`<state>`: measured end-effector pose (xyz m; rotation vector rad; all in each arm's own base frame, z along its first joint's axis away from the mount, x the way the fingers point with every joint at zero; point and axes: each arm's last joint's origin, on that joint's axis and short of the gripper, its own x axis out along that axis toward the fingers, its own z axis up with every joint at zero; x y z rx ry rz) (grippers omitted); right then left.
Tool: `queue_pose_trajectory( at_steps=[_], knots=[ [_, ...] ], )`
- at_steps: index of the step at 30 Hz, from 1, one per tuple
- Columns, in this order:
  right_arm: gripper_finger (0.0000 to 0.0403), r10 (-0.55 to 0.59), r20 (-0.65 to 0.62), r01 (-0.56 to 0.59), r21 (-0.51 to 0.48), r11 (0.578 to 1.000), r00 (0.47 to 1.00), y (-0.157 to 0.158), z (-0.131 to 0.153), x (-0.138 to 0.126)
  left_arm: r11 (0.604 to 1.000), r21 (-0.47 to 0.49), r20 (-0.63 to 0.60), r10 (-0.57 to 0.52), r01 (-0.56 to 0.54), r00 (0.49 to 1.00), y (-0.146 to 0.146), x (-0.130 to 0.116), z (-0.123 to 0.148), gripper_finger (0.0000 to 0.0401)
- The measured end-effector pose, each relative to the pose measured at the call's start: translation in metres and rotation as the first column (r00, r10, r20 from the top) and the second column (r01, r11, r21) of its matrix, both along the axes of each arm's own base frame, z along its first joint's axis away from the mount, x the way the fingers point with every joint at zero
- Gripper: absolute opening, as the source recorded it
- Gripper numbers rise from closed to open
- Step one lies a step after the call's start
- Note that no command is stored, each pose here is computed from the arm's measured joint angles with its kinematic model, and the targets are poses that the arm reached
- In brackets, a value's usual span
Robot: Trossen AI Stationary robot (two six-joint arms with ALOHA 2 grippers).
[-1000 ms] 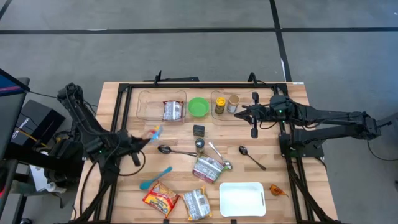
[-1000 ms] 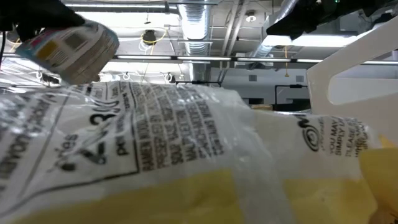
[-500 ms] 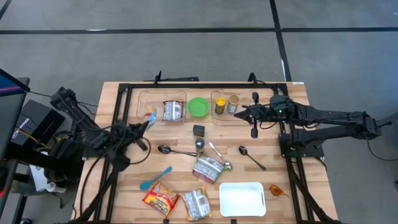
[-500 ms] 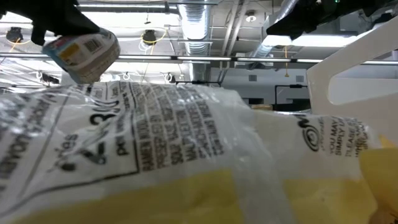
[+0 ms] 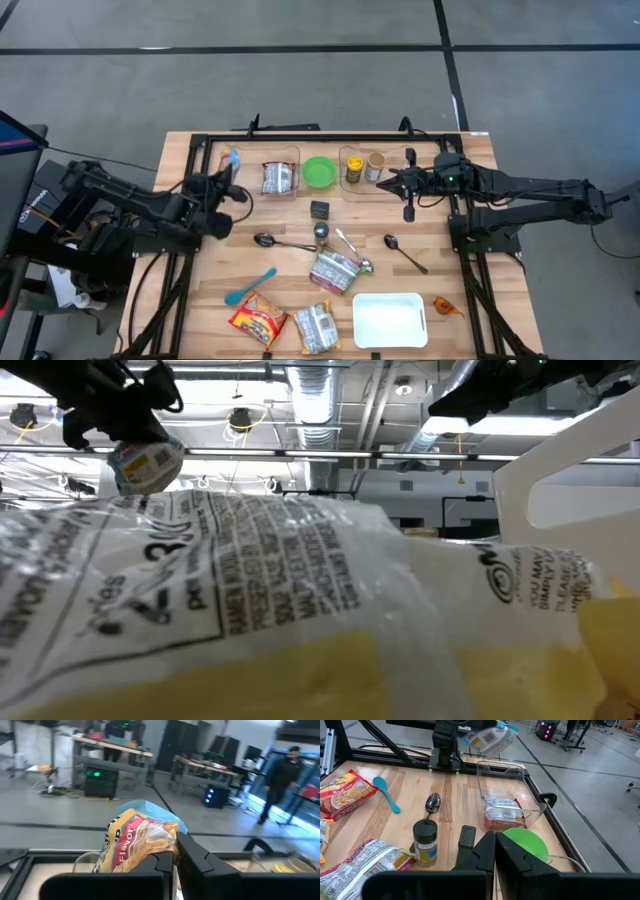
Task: Pick & Place Food Item
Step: Put the blue noodle pack in the left transparent bin
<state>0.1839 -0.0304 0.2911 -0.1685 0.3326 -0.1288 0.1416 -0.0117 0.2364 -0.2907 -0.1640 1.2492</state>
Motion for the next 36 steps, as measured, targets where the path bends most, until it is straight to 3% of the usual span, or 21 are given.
queue_pose_trajectory(
  at_steps=[12,17,22,28,36],
  knots=[
    [0.0005,-0.007,0.003,0.007,0.022,1.000,1.000,0.000,0.000,0.000,0.989,-0.103,0.097,0.115,-0.105,0.989,0.024,0.008,0.004,0.0004],
    [0.0005,-0.011,0.005,0.010,0.031,0.999,1.000,0.000,0.000,0.000,0.989,-0.124,0.084,0.092,-0.081,0.992,0.030,0.015,0.010,0.0005],
    [0.0005,-0.013,-0.006,0.013,0.041,0.999,1.000,0.000,-0.001,0.000,0.993,-0.098,-0.034,-0.076,0.073,0.996,0.034,0.028,0.025,0.0005],
    [0.0005,-0.020,-0.035,0.022,0.065,0.998,0.999,0.000,-0.004,-0.001,0.944,-0.029,-0.198,-0.328,0.329,0.924,0.038,0.038,0.037,0.0003],
    [0.0005,-0.028,-0.047,0.033,0.093,0.995,0.998,0.000,-0.005,-0.002,0.922,0.016,-0.512,-0.324,0.386,0.795,0.052,0.036,0.032,0.0008]
  ],
)
